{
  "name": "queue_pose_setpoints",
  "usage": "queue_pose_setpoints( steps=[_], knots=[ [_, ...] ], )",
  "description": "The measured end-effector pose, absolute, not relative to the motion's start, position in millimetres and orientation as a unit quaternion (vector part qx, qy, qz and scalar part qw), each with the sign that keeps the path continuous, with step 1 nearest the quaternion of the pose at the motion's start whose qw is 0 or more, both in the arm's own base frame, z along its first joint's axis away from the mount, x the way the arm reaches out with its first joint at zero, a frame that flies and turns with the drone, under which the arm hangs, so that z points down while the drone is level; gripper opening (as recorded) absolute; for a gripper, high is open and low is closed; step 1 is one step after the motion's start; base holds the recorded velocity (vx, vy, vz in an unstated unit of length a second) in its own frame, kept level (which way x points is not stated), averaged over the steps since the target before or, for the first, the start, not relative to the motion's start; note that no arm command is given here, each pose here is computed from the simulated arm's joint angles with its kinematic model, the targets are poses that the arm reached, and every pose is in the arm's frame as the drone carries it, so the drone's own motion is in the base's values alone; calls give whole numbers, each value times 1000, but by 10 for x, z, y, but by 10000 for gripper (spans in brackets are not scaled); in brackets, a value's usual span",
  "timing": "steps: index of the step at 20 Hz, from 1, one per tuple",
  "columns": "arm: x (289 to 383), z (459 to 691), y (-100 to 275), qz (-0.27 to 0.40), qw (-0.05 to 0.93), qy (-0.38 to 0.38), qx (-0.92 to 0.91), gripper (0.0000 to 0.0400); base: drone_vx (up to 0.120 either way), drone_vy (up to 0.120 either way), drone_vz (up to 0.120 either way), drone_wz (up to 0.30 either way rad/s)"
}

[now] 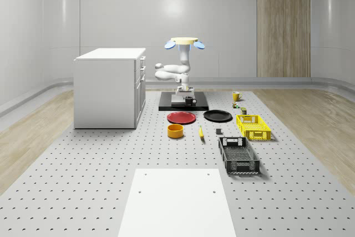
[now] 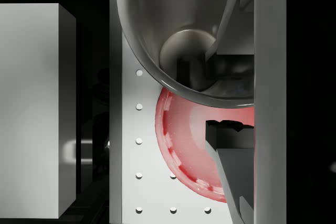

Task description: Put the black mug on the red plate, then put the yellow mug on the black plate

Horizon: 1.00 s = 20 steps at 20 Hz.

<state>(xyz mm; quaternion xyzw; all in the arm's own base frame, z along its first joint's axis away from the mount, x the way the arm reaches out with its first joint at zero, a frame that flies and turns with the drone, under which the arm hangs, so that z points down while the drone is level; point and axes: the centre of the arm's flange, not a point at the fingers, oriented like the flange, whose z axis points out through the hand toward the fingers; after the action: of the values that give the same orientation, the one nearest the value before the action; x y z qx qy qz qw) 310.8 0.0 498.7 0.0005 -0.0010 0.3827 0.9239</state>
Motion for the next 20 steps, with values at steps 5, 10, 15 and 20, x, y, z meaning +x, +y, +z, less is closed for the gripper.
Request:
queue_pose_setpoints(
  steps=[5, 10, 15, 20],
  knots=[
    [3108, 4987, 0, 383, 924, -1, 0, 110, 120, 0, 0, 0],
    [3108, 4987, 0, 383, 924, -1, 0, 110, 120, 0, 0, 0],
    [3108, 4987, 49, 383, 924, -1, 0, 110, 40, 0, 0, 0],
    [3108, 4987, 235, 383, 924, -1, 0, 110, 0, 0, 0, 0]
  ],
)
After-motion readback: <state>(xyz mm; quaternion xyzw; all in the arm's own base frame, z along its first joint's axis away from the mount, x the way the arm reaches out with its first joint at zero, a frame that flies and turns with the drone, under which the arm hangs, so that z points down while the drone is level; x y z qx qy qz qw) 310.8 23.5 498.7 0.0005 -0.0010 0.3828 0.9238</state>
